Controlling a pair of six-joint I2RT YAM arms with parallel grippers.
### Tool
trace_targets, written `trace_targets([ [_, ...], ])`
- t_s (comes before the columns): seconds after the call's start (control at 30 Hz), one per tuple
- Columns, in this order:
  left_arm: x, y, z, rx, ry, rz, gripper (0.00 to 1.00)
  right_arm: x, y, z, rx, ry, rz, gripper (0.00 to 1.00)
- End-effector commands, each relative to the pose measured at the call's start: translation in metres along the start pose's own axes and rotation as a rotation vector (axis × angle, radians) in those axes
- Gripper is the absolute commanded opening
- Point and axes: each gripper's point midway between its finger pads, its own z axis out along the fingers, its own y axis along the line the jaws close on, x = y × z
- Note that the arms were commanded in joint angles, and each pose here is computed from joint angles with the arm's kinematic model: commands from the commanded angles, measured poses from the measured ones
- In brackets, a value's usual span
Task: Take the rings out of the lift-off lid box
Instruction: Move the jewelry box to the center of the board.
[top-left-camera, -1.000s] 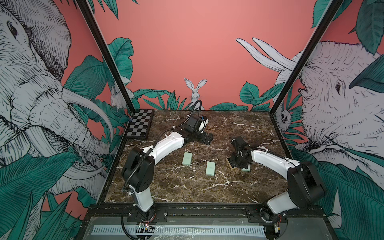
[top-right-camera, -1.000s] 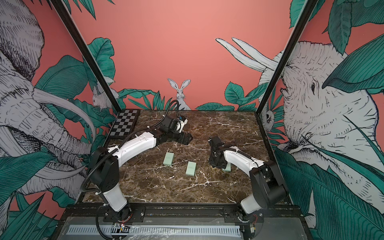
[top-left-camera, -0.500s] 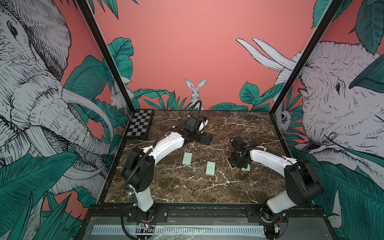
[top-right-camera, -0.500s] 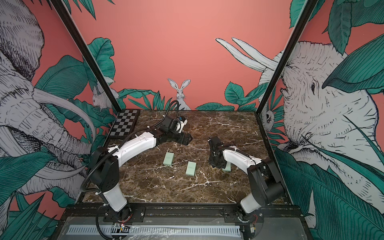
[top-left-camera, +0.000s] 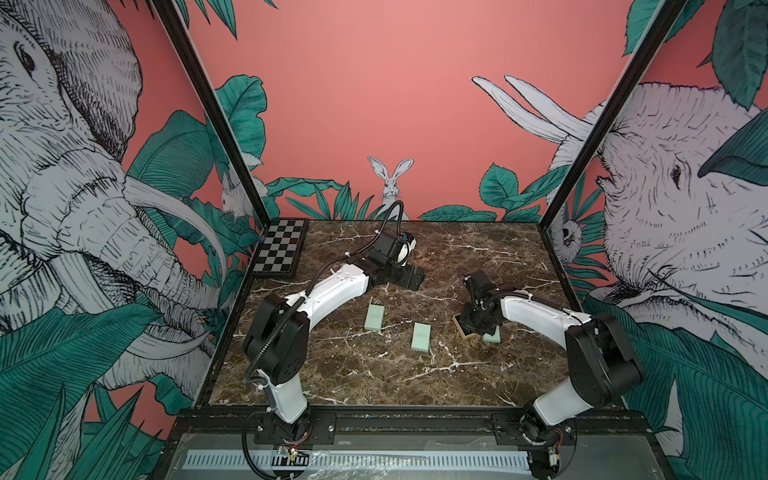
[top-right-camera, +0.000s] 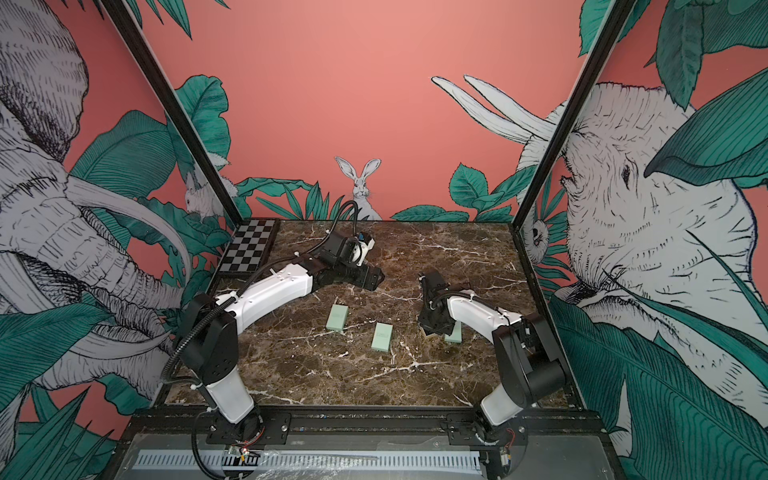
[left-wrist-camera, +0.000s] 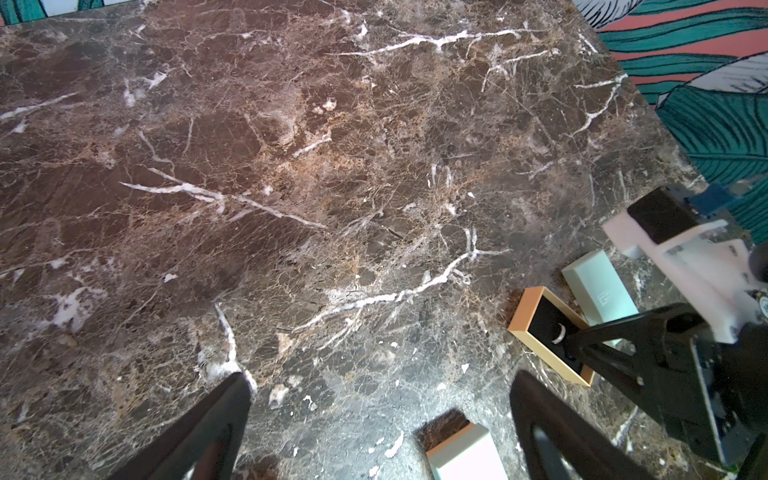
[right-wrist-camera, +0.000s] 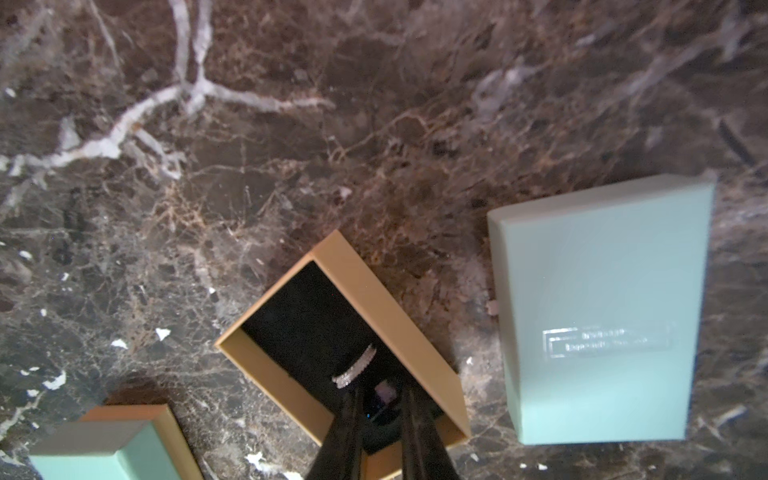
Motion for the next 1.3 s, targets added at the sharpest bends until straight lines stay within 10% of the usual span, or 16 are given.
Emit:
trace_targets([
  [0.0,-0.004,-0.001,-0.005,-0.007,-0.004,0.002,0.99,-0.005,-0.001,-0.005,0.022,-0.006,-0.004,0.22],
  [0.77,0.021,-0.002,-0.012,0.016,0.02,-0.247,0.99,-0.024,0.02,0.012,0.002,0.04,-0.199,0.22],
  [1.27,0.057,-0.015,-0.014,-0.038,-0.001,-0.438,0.97,-0.04,0.094,-0.008,-0.269,-0.065,-0.479,0.27],
])
